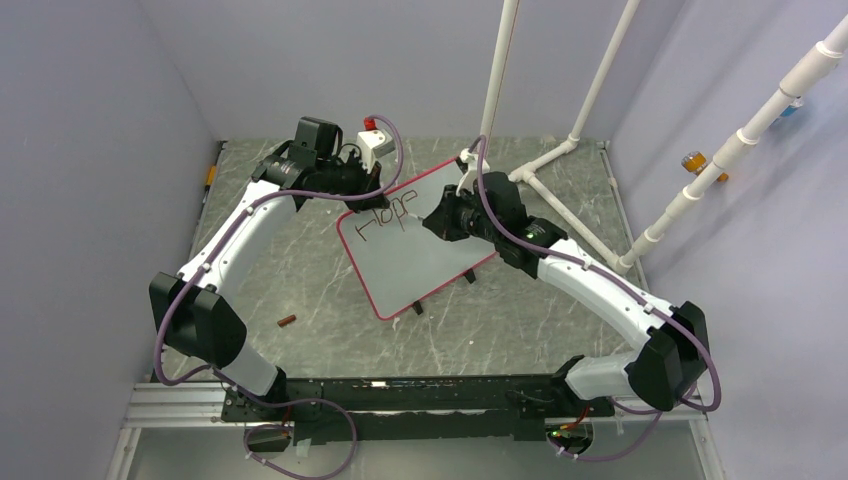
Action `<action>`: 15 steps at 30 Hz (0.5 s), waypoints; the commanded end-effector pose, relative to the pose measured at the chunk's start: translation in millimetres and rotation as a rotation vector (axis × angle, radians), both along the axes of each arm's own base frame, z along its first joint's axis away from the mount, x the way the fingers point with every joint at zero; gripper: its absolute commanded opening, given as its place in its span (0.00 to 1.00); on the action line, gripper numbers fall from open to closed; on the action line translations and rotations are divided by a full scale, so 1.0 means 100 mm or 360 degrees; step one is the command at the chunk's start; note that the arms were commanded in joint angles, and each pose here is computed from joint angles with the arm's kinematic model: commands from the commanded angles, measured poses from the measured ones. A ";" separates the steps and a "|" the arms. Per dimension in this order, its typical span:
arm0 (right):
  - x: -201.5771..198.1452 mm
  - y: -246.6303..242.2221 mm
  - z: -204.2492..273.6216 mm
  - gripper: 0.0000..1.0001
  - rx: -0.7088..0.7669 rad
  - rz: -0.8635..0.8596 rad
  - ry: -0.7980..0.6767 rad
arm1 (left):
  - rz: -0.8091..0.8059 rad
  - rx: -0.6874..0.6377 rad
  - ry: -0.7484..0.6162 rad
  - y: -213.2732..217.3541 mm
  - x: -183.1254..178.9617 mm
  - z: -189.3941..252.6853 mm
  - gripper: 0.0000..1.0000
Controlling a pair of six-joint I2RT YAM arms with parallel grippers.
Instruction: Write a sentence on the whiteboard
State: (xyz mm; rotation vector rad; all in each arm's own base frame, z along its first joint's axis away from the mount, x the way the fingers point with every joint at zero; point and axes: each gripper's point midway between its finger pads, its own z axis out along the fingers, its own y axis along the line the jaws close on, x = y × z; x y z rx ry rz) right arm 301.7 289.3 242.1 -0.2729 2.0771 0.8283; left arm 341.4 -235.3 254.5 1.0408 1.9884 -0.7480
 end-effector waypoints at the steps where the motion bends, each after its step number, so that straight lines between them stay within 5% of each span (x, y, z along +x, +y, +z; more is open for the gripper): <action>1: 0.11 -0.18 -0.04 0.00 -0.0085 -0.0142 -0.0044 | -0.0072 0.0118 -0.0129 0.04 0.00 -0.05 0.00; 15: 0.24 -0.44 0.48 0.00 -0.0112 -0.0217 -0.0245 | -0.0058 0.0128 -0.0126 0.05 0.02 -0.08 0.00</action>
